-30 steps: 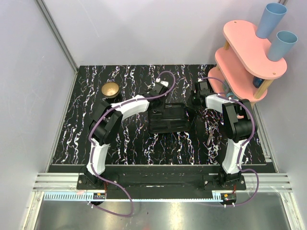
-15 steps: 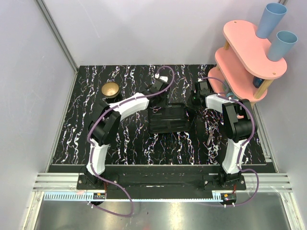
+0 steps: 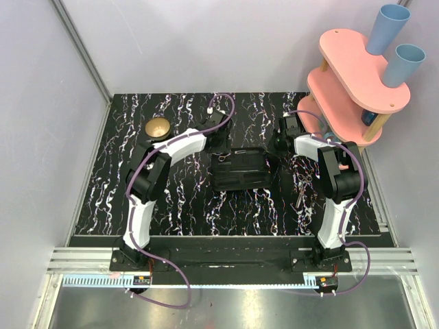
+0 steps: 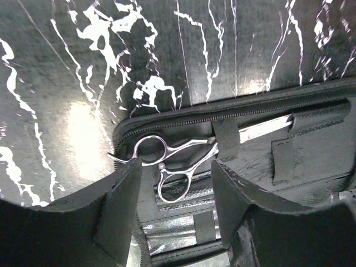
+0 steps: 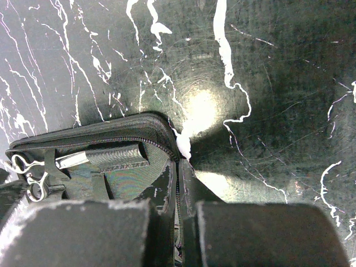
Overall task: Sort the hair-cutting tools
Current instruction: Place the scissors in the hairdressing tool bag.
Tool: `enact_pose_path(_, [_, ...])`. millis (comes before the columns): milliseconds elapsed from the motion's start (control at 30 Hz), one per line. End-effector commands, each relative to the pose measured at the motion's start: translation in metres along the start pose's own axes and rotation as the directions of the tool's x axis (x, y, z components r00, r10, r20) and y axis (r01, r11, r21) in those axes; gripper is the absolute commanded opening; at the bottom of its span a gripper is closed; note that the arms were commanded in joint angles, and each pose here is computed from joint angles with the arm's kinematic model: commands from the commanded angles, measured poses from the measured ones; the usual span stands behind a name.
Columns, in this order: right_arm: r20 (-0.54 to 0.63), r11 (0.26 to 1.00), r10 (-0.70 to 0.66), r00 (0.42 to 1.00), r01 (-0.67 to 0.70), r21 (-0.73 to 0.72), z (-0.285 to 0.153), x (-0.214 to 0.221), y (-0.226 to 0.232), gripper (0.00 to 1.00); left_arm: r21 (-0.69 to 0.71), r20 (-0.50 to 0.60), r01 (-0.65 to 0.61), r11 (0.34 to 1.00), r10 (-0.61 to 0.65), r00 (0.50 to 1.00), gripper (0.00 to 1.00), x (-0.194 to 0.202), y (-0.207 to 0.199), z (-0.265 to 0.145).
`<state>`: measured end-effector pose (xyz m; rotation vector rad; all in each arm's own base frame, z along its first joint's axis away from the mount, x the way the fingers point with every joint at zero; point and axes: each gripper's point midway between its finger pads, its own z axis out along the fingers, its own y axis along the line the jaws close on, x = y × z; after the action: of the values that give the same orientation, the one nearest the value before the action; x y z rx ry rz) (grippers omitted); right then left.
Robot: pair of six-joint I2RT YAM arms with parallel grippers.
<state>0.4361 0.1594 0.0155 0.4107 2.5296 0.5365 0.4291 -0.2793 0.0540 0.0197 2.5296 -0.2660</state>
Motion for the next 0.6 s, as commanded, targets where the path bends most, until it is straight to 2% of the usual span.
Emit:
enact_pose_path(0, [-0.273,1.000,0.024,0.962,-0.020,0.015,0.013,0.082,-0.009,0.00,0.058,-0.054,0.028,0.998,-0.025,0.998,0.57,0.010,-0.015,0.005])
enact_pose_path(200, [-0.276,1.000,0.024,0.961,-0.021,0.013,0.013,0.082,-0.009,0.00,0.056,-0.083,0.043,0.997,-0.039,0.996,0.53,0.021,-0.012,0.008])
enact_pose_path(567, [-0.285,0.999,0.031,0.958,-0.028,0.017,0.014,0.086,-0.010,0.00,0.176,-0.075,0.039,0.984,-0.026,0.997,0.44,0.012,-0.041,0.014])
